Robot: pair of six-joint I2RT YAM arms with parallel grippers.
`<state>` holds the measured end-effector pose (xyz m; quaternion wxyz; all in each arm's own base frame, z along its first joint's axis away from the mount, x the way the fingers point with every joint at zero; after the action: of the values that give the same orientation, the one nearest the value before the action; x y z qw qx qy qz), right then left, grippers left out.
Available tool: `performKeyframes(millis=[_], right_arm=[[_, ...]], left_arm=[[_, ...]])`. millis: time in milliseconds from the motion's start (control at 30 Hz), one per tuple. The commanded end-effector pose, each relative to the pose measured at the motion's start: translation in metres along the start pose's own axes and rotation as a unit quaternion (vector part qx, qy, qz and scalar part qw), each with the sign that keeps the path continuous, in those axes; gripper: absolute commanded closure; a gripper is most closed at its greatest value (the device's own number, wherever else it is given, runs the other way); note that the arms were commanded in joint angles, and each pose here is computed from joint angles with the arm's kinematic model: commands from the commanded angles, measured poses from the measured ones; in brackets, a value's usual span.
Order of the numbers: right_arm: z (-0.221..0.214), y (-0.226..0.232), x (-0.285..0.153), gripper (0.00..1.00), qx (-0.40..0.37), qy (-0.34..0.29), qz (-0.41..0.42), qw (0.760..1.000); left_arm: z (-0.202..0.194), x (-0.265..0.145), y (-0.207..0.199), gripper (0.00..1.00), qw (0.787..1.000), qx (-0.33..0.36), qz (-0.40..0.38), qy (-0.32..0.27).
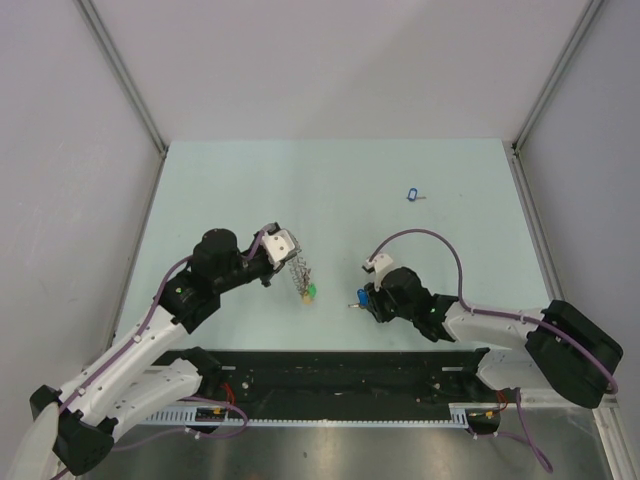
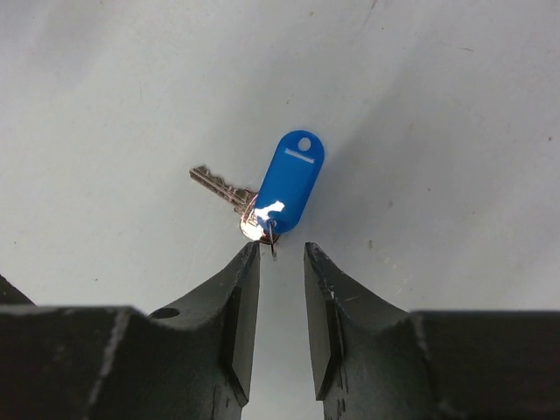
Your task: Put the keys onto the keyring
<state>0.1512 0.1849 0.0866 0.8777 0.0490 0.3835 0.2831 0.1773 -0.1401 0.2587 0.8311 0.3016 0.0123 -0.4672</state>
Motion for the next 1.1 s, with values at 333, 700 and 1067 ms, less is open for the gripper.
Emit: performKeyframes(millis=[333,700,1067], right_arm=[[-0.001,-0.002,0.009,0.71,-0.005,-0.008,0.001,1.000],[-0.001,-0.002,0.009,0.95,-0.001,-0.007,0.001,1.000],[0.024,0.007,-0.020,1.00,-0.002,-0.064,0.038,0.997]], left_arm=[[0.010,0.001,0.010,1.00,0.999,0.017,0.023,-0.028],[0.010,0.000,0.010,1.00,0.999,0.018,0.024,-0.029],[0.007,0.005,0.007,1.00,1.000,0.005,0.009,-0.027]])
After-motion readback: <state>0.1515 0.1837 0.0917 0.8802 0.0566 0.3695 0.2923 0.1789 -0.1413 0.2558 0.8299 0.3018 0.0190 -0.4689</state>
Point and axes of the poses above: each gripper's point midway between its finger pads, its own x axis out along the fingers, its own y axis along the line the jaws close on, z = x × y, the point moved 9 cm from there along -x, back along the fingers, and after that the axes turned 14 degrees about x, right-handed, at the moved point
